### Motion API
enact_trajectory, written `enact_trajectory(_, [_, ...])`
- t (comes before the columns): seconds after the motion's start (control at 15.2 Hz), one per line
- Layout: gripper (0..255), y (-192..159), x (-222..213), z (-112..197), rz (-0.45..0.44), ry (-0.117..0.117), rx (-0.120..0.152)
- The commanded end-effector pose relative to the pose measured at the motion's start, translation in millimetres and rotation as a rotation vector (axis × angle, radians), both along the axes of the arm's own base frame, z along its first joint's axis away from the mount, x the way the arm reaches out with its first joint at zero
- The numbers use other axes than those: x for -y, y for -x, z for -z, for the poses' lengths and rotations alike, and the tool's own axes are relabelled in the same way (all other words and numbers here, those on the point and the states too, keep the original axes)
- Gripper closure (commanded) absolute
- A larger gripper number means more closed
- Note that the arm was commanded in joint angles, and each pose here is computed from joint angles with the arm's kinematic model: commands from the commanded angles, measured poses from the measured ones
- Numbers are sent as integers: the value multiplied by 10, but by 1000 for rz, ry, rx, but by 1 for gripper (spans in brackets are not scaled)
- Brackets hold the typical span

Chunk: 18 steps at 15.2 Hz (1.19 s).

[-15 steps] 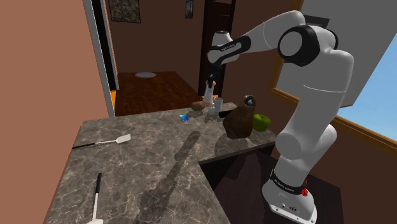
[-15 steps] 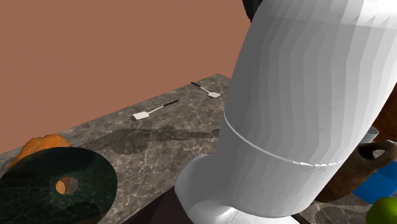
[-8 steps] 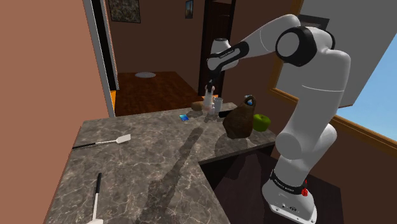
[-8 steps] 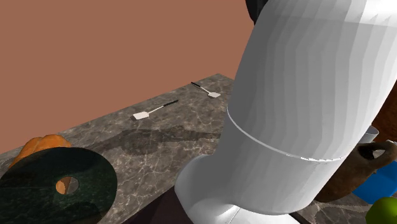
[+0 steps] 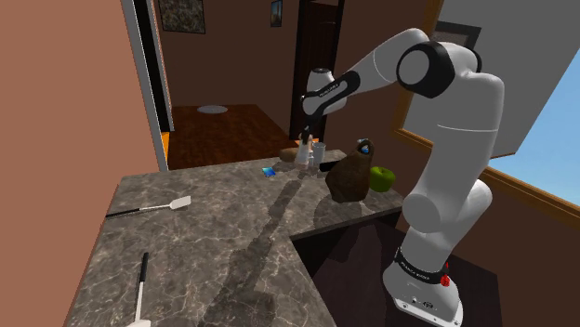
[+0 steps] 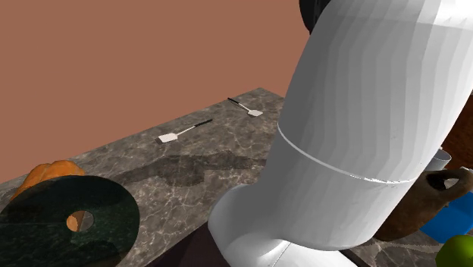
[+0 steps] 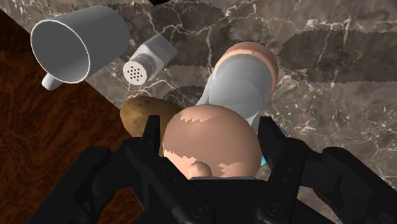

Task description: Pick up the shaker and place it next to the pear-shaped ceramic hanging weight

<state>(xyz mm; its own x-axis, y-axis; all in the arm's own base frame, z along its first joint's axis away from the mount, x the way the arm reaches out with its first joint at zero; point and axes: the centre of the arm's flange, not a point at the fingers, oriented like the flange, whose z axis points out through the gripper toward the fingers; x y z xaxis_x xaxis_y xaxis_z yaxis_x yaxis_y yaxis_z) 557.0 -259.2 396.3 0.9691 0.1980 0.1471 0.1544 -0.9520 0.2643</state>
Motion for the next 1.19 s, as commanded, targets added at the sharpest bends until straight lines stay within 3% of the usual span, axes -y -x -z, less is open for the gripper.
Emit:
enact_trajectory(0.0, [255, 8, -2, 94, 0, 0, 1])
enact_trajectory(0.4, [255, 8, -2, 411, 0, 0, 1])
enact_trajectory(0.92, [255, 8, -2, 419, 0, 0, 1])
enact_trajectory(0.99, [0, 8, -2, 419, 0, 0, 1])
enact_trajectory(1.12, [0, 8, -2, 419, 0, 0, 1])
